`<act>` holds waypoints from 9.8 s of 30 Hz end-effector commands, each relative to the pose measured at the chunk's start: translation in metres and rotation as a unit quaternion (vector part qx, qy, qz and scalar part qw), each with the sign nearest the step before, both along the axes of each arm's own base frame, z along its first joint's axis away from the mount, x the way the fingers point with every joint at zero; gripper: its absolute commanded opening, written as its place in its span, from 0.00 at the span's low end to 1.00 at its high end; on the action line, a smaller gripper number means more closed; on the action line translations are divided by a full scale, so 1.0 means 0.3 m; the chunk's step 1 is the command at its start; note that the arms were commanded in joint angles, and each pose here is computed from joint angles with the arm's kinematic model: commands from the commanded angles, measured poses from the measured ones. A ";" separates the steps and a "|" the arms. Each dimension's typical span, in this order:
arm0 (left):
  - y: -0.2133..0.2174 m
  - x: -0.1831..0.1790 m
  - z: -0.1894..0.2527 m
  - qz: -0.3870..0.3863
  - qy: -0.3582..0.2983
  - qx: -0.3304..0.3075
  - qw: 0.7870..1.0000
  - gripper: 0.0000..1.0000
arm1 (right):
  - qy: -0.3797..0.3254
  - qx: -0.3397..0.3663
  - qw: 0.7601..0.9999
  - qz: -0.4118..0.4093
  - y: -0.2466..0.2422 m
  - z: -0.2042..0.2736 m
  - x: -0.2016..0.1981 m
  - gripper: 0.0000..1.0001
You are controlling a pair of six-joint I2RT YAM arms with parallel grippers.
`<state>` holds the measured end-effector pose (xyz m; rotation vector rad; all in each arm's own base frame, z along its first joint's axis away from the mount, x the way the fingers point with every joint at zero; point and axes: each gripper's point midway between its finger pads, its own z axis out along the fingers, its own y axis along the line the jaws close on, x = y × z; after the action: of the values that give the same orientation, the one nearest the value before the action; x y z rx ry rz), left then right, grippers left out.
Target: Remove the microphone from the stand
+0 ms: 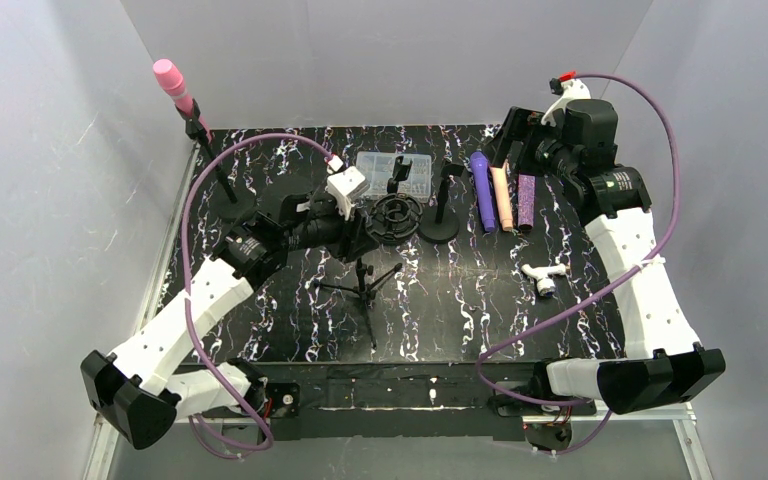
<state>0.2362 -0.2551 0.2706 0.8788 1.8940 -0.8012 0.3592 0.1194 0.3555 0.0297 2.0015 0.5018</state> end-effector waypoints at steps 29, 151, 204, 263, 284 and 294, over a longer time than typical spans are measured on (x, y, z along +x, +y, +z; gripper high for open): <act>0.205 0.428 0.206 0.360 -0.127 0.016 0.924 0.00 | -0.025 0.010 1.000 0.014 0.034 0.051 -0.004 1.00; 1.255 0.906 0.335 0.664 -0.149 0.090 0.727 0.93 | 0.015 0.035 0.994 0.104 0.184 -0.124 -0.074 1.00; 0.715 0.151 0.457 0.445 -0.091 -0.001 0.891 0.00 | -0.011 0.039 0.993 0.113 0.204 -0.029 -0.150 1.00; -0.128 0.091 0.209 -0.057 -0.161 0.031 0.985 0.28 | -0.075 0.073 0.979 0.177 0.329 -0.041 -0.309 1.00; -0.040 0.072 0.294 -0.024 -0.172 0.007 0.985 0.98 | -0.146 0.073 0.956 0.245 0.438 0.082 -0.327 1.00; 0.002 0.012 0.318 -0.060 -0.155 -0.024 0.986 0.98 | -0.198 0.061 0.939 0.275 0.516 0.133 -0.366 1.00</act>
<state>0.2582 -0.2604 0.3504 1.0124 1.5977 -0.6567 0.2530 0.2649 0.3499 -0.4907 1.7370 0.9171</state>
